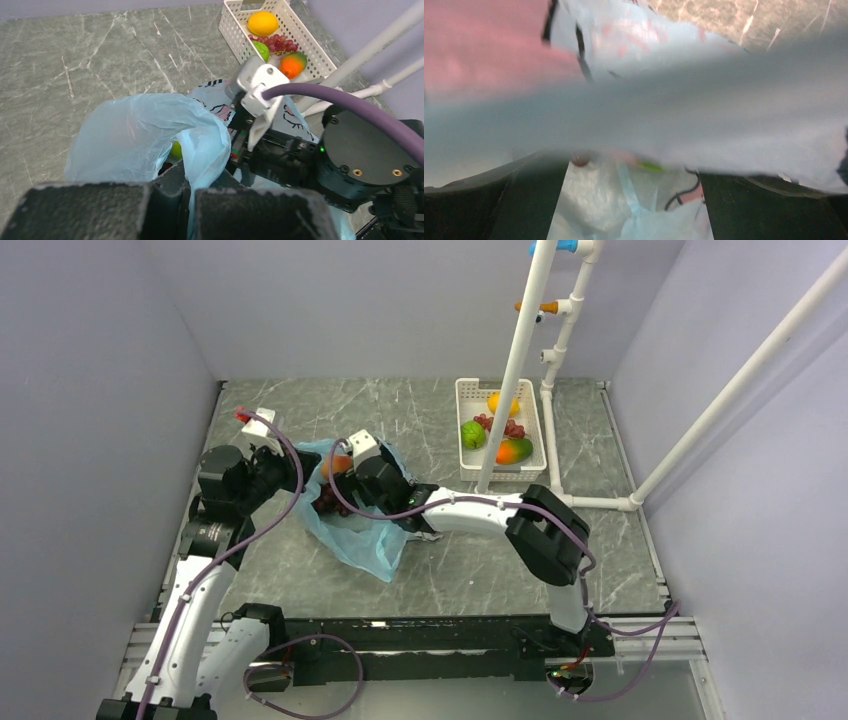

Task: Take the fake fruits out of the plastic bag
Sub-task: Take out the fake fruit from the plastic bag.

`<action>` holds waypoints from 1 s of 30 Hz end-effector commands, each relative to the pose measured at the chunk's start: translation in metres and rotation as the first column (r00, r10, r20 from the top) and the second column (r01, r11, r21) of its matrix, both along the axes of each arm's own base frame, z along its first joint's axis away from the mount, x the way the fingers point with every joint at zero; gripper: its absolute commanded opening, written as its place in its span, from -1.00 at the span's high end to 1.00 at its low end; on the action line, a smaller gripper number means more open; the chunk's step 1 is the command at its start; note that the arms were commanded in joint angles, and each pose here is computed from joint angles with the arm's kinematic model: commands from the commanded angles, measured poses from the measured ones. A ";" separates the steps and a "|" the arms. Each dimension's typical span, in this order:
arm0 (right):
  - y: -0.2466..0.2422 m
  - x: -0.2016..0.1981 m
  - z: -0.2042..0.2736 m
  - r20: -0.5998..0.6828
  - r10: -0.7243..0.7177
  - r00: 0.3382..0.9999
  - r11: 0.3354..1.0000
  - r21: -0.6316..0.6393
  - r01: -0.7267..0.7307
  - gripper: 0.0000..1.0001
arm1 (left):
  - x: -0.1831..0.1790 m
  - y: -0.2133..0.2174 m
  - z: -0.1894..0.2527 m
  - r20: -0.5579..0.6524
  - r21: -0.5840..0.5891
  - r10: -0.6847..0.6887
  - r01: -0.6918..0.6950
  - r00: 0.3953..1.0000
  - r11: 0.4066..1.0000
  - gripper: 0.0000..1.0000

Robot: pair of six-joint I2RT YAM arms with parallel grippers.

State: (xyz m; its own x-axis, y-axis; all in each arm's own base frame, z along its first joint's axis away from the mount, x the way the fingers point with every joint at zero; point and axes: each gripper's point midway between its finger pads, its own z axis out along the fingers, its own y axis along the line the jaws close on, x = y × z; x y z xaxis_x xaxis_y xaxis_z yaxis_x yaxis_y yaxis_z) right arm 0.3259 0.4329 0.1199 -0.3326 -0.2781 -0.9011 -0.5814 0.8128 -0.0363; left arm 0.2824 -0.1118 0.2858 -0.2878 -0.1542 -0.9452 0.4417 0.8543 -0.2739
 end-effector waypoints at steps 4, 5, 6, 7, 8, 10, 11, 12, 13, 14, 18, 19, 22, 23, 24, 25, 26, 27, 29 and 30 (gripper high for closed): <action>0.015 0.025 0.005 0.068 -0.073 0.995 0.996 0.063 0.068 -0.98 | 0.002 -0.004 0.013 0.051 -0.010 -0.015 0.016 0.999 1.000 1.00; 0.013 0.028 0.001 0.069 -0.083 0.994 0.995 0.056 0.079 -0.98 | 0.003 -0.002 0.011 0.051 -0.005 -0.007 0.007 0.999 1.000 1.00; 0.013 0.029 -0.002 0.069 -0.085 0.994 0.996 0.048 0.082 -0.98 | 0.003 -0.001 0.010 0.049 0.000 0.000 0.000 0.999 1.000 1.00; 0.012 0.030 -0.006 0.066 -0.089 0.994 0.995 0.039 0.087 -0.98 | 0.004 0.000 0.009 0.044 0.002 0.005 -0.005 0.999 1.000 1.00; 0.011 0.032 -0.010 0.066 -0.094 0.993 0.995 0.033 0.092 -0.98 | 0.005 0.000 0.009 0.038 0.005 0.005 -0.005 0.999 1.000 1.00; 0.008 0.035 -0.017 0.076 -0.095 0.993 0.995 0.027 0.093 -0.97 | 0.006 -0.001 0.008 0.029 0.003 -0.001 0.001 1.000 1.000 1.00; 0.008 0.037 -0.020 0.072 -0.096 0.993 0.995 0.022 0.095 -0.95 | 0.006 -0.002 0.007 0.026 0.001 -0.004 0.004 1.000 1.000 1.00; 0.006 0.040 -0.025 0.064 -0.099 0.993 0.995 0.016 0.098 -0.93 | 0.007 -0.002 0.006 0.025 0.001 -0.002 0.002 1.000 1.000 1.00; 0.005 0.042 -0.031 0.057 -0.101 0.993 0.995 0.005 0.101 -0.91 | 0.007 -0.002 0.005 0.021 0.002 0.000 0.000 1.000 1.000 1.00; 0.004 0.043 -0.036 0.051 -0.103 0.993 0.995 -0.002 0.103 -0.87 | 0.008 -0.001 0.005 0.018 0.004 0.003 -0.003 1.000 1.000 1.00; 0.002 0.047 -0.043 0.048 -0.102 0.994 0.995 0.001 0.102 -0.80 | 0.008 0.000 0.004 0.019 0.009 0.010 -0.010 1.000 1.000 1.00; 0.003 0.048 -0.046 0.042 -0.097 0.994 0.995 0.001 0.097 -0.77 | 0.008 0.001 0.003 0.019 0.012 0.016 -0.016 1.000 1.000 1.00; 0.006 0.050 -0.050 0.034 -0.088 0.996 0.996 0.005 0.088 -0.75 | 0.010 0.002 0.003 0.013 0.016 0.018 -0.019 1.000 1.000 1.00; 0.008 0.051 -0.050 0.036 -0.082 0.996 0.997 0.005 0.082 -0.75 | 0.010 0.001 0.002 0.010 0.016 0.015 -0.015 1.000 1.000 1.00; 0.010 0.051 -0.051 0.037 -0.074 0.997 0.997 0.004 0.074 -0.76 | 0.010 0.000 0.001 0.009 0.015 0.011 -0.011 1.000 1.000 1.00; 0.012 0.051 -0.051 0.041 -0.064 0.997 0.998 0.002 0.064 -0.78 | 0.010 0.000 0.001 0.007 0.014 0.012 -0.012 1.000 1.000 1.00; 0.014 0.052 -0.050 0.045 -0.058 0.997 0.998 0.007 0.058 -0.81 | 0.010 0.001 0.000 0.007 0.014 0.014 -0.014 1.000 1.000 1.00; 0.017 0.052 -0.050 0.047 -0.054 0.997 0.999 0.012 0.053 -0.81 | 0.011 0.001 -0.001 0.003 0.015 0.017 -0.017 1.000 1.000 1.00; 0.020 0.055 -0.048 0.058 -0.049 0.997 0.999 0.020 0.047 -0.81 | 0.012 0.001 -0.002 -0.005 0.017 0.015 -0.015 1.000 1.000 1.00; 0.022 0.056 -0.047 0.062 -0.046 0.997 0.999 0.022 0.045 -0.78 | 0.012 0.001 -0.003 -0.007 0.019 0.015 -0.015 1.000 1.000 1.00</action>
State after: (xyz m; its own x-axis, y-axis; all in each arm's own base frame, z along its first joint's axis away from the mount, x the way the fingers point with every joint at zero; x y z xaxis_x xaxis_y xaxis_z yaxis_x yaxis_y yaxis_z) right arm 0.3681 0.4390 0.0546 -0.3385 -0.2909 -0.8949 -0.5308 0.8443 -0.0736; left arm 0.2901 -0.1104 0.2712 -0.3326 -0.1455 -0.9318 0.4144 0.8650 -0.2829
